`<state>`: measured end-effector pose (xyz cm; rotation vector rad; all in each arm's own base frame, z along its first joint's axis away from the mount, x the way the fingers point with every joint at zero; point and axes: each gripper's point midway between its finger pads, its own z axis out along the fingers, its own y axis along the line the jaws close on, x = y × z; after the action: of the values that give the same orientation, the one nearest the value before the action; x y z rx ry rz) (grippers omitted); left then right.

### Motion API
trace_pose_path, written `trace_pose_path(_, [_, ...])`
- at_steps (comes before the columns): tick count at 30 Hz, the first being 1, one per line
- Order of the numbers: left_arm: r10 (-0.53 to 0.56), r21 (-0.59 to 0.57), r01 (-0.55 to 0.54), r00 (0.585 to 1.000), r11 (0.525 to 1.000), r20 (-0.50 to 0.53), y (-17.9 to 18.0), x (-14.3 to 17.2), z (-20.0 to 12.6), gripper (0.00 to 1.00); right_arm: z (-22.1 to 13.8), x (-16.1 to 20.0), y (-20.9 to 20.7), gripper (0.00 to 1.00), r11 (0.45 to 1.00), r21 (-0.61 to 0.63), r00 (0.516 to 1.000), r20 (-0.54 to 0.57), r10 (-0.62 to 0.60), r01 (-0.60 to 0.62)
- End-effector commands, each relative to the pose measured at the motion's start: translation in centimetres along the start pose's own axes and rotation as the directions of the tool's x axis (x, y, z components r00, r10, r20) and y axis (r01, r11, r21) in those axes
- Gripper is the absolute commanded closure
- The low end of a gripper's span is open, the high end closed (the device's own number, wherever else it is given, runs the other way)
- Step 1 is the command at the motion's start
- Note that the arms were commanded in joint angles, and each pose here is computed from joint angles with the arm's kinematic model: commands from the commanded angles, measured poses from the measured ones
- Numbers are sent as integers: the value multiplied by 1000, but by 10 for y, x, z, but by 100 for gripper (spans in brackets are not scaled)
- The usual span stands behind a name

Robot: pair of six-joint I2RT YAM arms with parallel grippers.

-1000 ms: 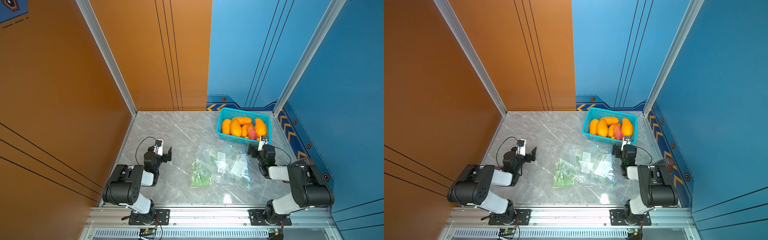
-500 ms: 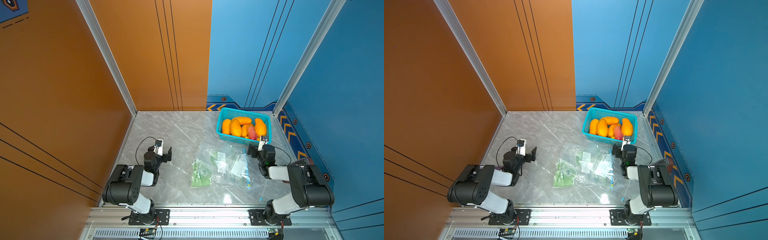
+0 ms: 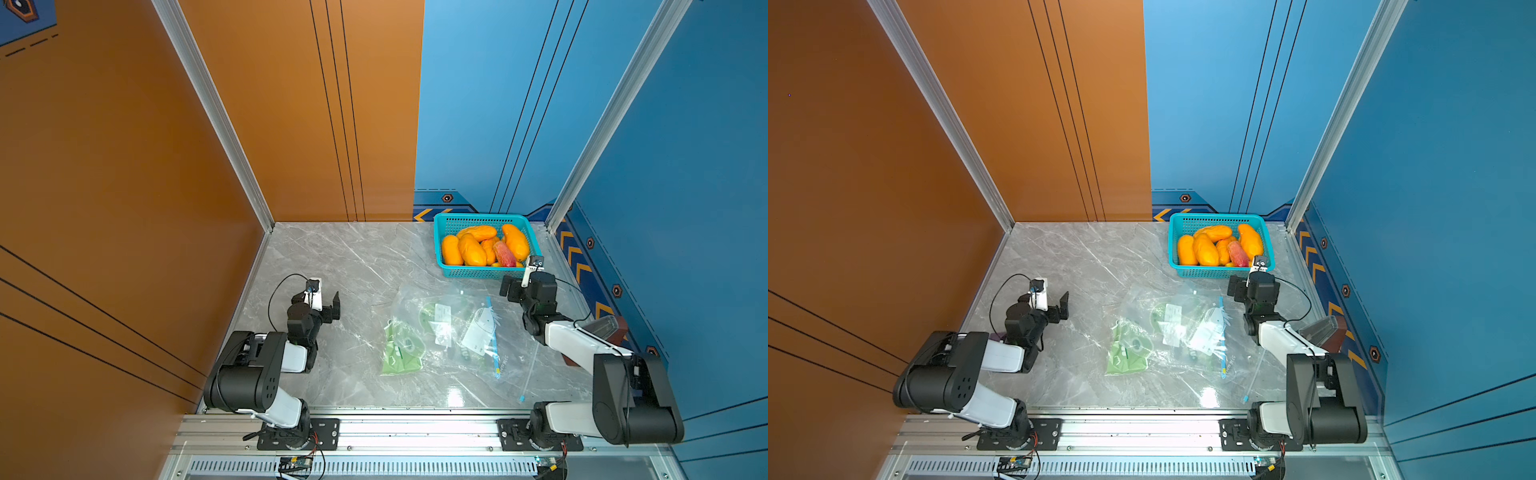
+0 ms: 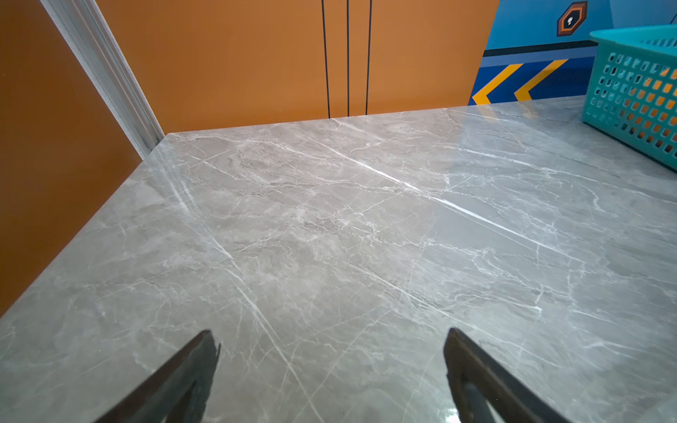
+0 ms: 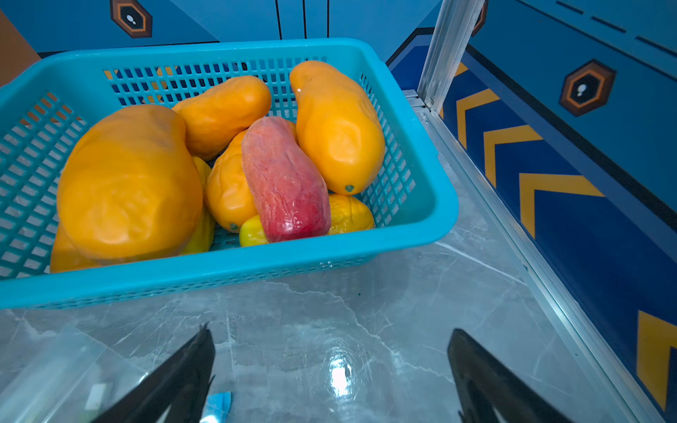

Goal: Place the mango in a zip-top bag and seal the zipper
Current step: Adjust the basket at the center of the board, then pick up the zipper food storage bag.

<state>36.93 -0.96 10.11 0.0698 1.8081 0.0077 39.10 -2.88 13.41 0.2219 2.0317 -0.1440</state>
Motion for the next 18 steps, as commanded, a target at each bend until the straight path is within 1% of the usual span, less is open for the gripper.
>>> trace_pose_path(1, [-22,-70,26,998,997,59,12,-16,-14,2,-20,13,-20,0,992,110,993,-94,73,-62])
trace_pose_path(6, [3,-163,26,984,986,177,17,-45,-46,2,-55,28,-38,0,967,195,968,-157,195,-163])
trace_pose_path(8, [-13,-159,49,975,986,221,11,-59,-56,2,-68,37,-40,0,957,216,951,-201,237,-193])
trace_pose_path(10, [-17,-118,44,974,992,225,-4,-69,-60,2,-80,48,-41,0,950,225,930,-249,269,-214])
trace_pose_path(13, [-28,-38,36,981,999,193,-34,-84,-66,2,-101,66,-45,0,939,262,890,-339,306,-223])
trace_pose_path(15, [-60,18,58,981,998,183,-53,-94,-75,2,-116,78,-47,0,932,284,860,-390,328,-227])
trace_pose_path(18, [-71,102,57,987,993,143,-85,-100,-86,2,-135,98,-50,0,915,318,819,-436,373,-248])
